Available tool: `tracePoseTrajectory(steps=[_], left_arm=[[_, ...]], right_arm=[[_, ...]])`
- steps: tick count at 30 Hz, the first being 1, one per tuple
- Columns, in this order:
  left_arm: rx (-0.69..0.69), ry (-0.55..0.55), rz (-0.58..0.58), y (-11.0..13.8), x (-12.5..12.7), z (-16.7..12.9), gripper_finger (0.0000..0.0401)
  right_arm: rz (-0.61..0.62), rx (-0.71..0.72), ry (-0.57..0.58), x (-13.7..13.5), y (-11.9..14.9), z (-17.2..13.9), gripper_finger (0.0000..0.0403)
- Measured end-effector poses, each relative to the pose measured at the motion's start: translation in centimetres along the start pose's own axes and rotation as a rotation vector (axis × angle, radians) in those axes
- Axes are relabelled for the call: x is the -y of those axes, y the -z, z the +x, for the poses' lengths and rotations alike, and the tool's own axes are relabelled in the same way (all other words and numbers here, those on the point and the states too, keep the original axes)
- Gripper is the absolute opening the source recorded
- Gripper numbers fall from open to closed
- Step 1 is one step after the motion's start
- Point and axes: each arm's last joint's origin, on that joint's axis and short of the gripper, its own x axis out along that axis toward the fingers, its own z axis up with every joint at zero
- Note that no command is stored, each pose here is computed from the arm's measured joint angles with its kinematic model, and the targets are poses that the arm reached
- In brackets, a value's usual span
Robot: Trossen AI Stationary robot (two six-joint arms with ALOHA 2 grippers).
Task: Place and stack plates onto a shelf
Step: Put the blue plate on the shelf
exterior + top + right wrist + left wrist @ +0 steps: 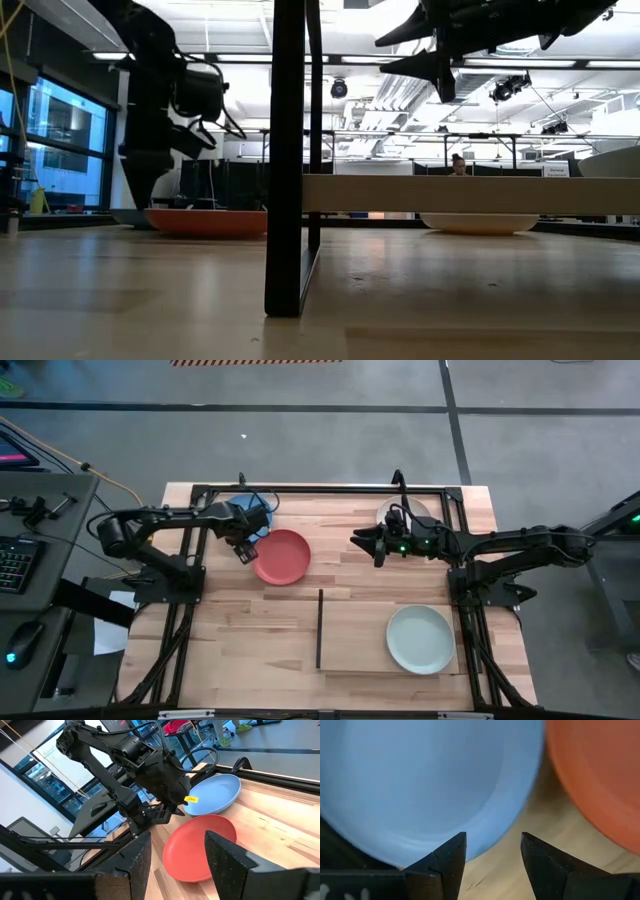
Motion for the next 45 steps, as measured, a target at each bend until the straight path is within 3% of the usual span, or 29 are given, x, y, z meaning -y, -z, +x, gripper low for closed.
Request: tracePoseTrajectory(steps=[6,15,18,23,26,32,40,45], left_arm=[[-0.031,-0.005,0.113,-0.4,0.3,1.0,0.0178],[-0.096,-0.097,0.157,-1.0,0.6,3.0,0.017],[-0.097,-0.128,0.159,-1.0,0.5,3.0,0.0136],[-0.076,-0.176,0.161,-0.8,0.2,2.2,0.0021],[-0.047,-0.185,0.17,-0.6,-0.1,1.4,0.0012],[0.068,-0.187,0.146,-1.0,-1.2,-3.1,0.0003],[0.413,-0.064,0.141,-3.6,-0.8,-12.5,0.0002],[0.607,-0.035,0.261,-5.4,1.5,-17.7,0.0001]], right_arm=[[0.001,-0.009,0.006,0.1,0.1,0.0,0.0165],[0.001,-0.009,0.006,0.1,0.1,0.0,0.0165],[0.001,-0.009,0.006,0.1,0.1,0.0,0.0165],[0.001,-0.009,0.007,0.1,0.1,0.0,0.0165],[0.001,-0.009,0.006,0.1,0.1,0.0,0.0165],[0.002,-0.005,0.003,0.0,0.0,0.0,0.0165],[0.043,0.101,-0.046,-0.3,-1.4,-0.5,0.0165],[0.213,0.162,-0.025,0.6,-3.0,-1.6,0.0165]])
